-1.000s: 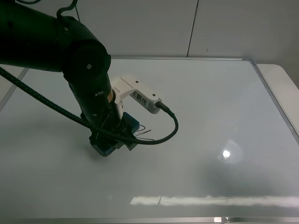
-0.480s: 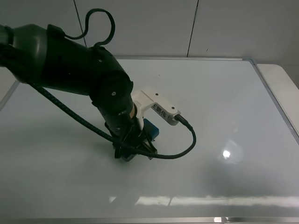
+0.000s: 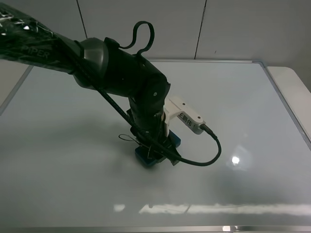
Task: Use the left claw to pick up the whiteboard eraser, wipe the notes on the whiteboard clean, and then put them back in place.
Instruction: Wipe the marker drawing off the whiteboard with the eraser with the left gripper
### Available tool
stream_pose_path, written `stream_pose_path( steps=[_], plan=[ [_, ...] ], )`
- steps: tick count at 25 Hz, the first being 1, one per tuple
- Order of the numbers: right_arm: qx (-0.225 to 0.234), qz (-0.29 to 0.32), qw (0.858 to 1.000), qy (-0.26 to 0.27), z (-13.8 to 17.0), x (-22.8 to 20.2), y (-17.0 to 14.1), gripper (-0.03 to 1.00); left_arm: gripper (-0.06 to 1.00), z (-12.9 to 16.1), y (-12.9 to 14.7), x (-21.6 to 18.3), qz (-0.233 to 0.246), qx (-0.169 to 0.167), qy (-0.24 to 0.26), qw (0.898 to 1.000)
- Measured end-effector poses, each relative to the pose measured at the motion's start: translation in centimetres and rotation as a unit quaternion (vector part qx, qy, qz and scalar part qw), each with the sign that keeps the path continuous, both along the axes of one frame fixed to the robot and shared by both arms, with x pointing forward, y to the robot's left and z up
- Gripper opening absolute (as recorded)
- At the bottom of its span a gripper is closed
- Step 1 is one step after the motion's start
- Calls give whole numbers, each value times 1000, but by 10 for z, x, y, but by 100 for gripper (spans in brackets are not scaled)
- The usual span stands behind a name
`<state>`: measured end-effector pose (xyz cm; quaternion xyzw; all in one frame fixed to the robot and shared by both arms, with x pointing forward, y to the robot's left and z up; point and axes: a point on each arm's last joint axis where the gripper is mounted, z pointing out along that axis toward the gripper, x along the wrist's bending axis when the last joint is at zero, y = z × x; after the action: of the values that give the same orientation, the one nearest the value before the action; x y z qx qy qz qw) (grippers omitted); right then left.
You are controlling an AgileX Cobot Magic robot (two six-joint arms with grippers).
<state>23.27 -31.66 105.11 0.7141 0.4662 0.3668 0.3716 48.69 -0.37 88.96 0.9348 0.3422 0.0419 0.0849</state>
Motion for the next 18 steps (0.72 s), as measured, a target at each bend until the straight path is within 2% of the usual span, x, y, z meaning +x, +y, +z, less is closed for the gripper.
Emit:
stream_pose_path(
  steps=[9, 18],
  plan=[
    [0, 0, 1000, 0, 0, 0, 0, 99, 55, -5, 0, 2, -10, 13, -3, 1000],
    [0, 0, 1000, 0, 0, 0, 0, 99, 55, -5, 18, 30, 19, 1, -13, 1000]
  ],
)
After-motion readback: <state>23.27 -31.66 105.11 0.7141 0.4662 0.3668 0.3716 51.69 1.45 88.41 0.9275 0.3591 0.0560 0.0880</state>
